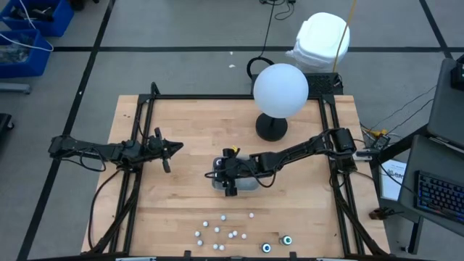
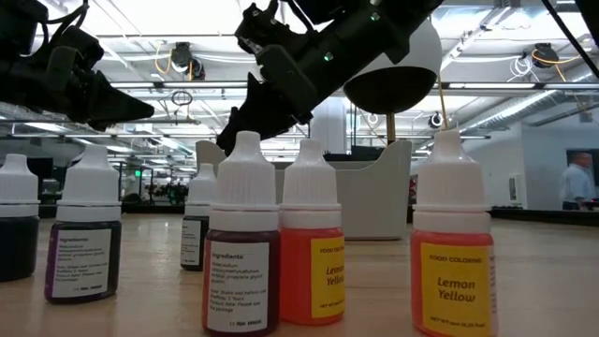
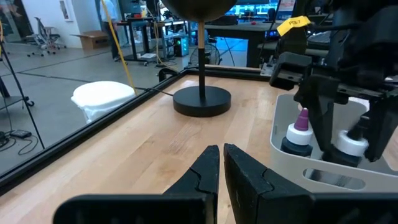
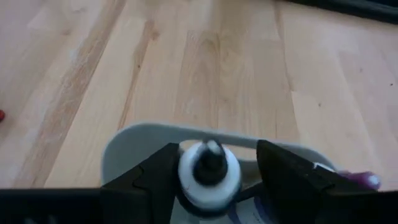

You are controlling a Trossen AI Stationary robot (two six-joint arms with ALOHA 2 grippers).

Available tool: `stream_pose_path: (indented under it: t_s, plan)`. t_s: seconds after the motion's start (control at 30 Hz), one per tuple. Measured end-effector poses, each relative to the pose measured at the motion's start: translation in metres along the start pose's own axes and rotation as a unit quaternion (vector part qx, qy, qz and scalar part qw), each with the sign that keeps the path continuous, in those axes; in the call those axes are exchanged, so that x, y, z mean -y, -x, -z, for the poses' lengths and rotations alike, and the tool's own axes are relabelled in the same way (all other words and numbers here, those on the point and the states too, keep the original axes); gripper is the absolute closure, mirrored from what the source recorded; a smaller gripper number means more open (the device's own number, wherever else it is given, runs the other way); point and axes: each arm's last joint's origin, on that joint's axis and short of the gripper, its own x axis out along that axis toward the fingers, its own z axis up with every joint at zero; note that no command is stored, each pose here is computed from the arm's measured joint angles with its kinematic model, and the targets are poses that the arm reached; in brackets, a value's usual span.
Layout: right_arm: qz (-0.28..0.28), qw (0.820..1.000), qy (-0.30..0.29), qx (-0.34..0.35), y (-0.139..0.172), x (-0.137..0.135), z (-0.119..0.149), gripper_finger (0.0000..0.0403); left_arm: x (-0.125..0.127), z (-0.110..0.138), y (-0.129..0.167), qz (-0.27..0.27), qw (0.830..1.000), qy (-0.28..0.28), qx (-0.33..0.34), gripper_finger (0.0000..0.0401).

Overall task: Pick & Place food coloring
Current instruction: Put the large black food coloring bottle into the gray bin, then put the large blue food coloring bottle into the gray bin

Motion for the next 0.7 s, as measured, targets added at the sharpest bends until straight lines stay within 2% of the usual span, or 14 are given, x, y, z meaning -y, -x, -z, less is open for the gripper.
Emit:
stream_pose_path:
  t_s: [0.27,0.5,0.6,0.7]
  plan:
    - [0.0,1.0,0.003,0.006,0.003,0.001,-0.003,0.0175,0.0,0.0,0.0,0.0,1.0,-0.001,0.0,0.0368]
    - [0.0,0.999,0.016,0.052,0.032,0.003,-0.028,0.0172,0.0,0.0,0.0,0.001,1.0,-0.001,0.0,0.0368]
    - [-0.002,0.996,0.028,0.08,0.061,0.002,-0.046,0.0172,0.0,0.0,0.0,0.001,1.0,-0.001,0.0,0.0368]
    - [-0.001,0.993,0.029,0.115,0.113,0.001,-0.068,0.0181,0.0,0.0,0.0,0.001,1.0,-0.001,-0.001,0.0368]
